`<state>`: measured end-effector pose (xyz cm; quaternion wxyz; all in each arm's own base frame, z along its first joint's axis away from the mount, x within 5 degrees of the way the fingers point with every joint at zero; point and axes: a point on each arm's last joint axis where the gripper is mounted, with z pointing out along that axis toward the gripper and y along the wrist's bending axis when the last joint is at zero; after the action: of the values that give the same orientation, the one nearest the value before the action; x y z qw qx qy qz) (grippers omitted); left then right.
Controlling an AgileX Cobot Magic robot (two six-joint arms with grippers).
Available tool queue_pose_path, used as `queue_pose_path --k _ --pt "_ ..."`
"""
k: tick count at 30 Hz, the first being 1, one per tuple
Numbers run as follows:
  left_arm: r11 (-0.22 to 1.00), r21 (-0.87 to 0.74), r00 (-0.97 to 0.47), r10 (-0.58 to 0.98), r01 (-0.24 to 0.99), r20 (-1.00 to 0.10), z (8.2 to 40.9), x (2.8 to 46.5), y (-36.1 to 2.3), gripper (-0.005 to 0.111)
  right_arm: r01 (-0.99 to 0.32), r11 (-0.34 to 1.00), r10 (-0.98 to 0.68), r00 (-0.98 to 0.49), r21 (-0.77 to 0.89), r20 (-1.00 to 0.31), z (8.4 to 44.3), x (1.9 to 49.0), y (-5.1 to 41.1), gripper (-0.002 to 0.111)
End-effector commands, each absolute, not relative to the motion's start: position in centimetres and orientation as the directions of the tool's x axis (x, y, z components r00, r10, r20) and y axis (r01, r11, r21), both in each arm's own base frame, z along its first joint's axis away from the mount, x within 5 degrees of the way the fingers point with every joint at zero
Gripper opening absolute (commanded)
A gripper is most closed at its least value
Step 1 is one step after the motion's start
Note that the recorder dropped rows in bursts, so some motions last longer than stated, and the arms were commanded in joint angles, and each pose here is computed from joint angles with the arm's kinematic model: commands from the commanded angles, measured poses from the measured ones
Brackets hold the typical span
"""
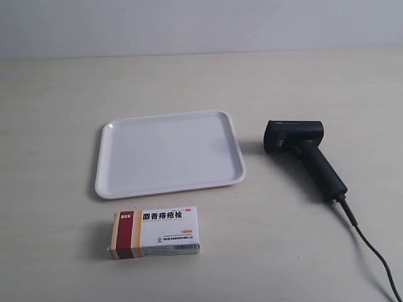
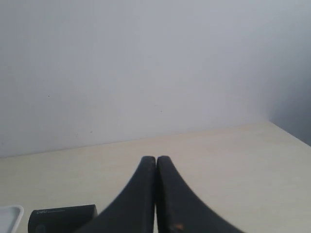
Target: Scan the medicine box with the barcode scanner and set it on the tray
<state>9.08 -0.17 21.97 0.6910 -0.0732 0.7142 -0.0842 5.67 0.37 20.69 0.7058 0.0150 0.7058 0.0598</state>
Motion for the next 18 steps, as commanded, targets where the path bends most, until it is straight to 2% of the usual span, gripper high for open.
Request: queue_pose_path --k 1,6,12,14,18 --pt "0.985 -0.171 -0.168 -0.169 -0.007 -0.971 21.5 11.7 -0.3 0.0 -0.057 0.993 0.106 0.015 0.105 -0.994 20.7 5.6 0.3 0.001" --pt "0.995 -0.08 -0.358 -0.051 0.067 -0.932 20.0 14.6 -1.2 0.0 -0.058 0.993 0.106 0.024 0.105 -0.994 20.8 5.6 0.3 0.001" --pt "0.927 -0.096 -0.514 0.113 0.363 -0.85 18.2 17.2 -5.3 0.0 -0.064 0.99 0.129 0.105 0.123 -0.986 21.6 5.6 0.3 0.001" --pt "0.859 -0.113 -0.504 0.182 0.5 -0.844 18.0 17.7 -6.9 0.0 -0.073 0.978 0.204 0.104 0.197 -0.973 21.6 5.6 0.3 0.001" --pt "0.623 -0.173 -0.425 0.283 0.763 -0.86 17.9 18.0 -10.0 0.0 -0.095 0.905 0.423 0.085 0.415 -0.902 21.6 5.6 0.3 0.001"
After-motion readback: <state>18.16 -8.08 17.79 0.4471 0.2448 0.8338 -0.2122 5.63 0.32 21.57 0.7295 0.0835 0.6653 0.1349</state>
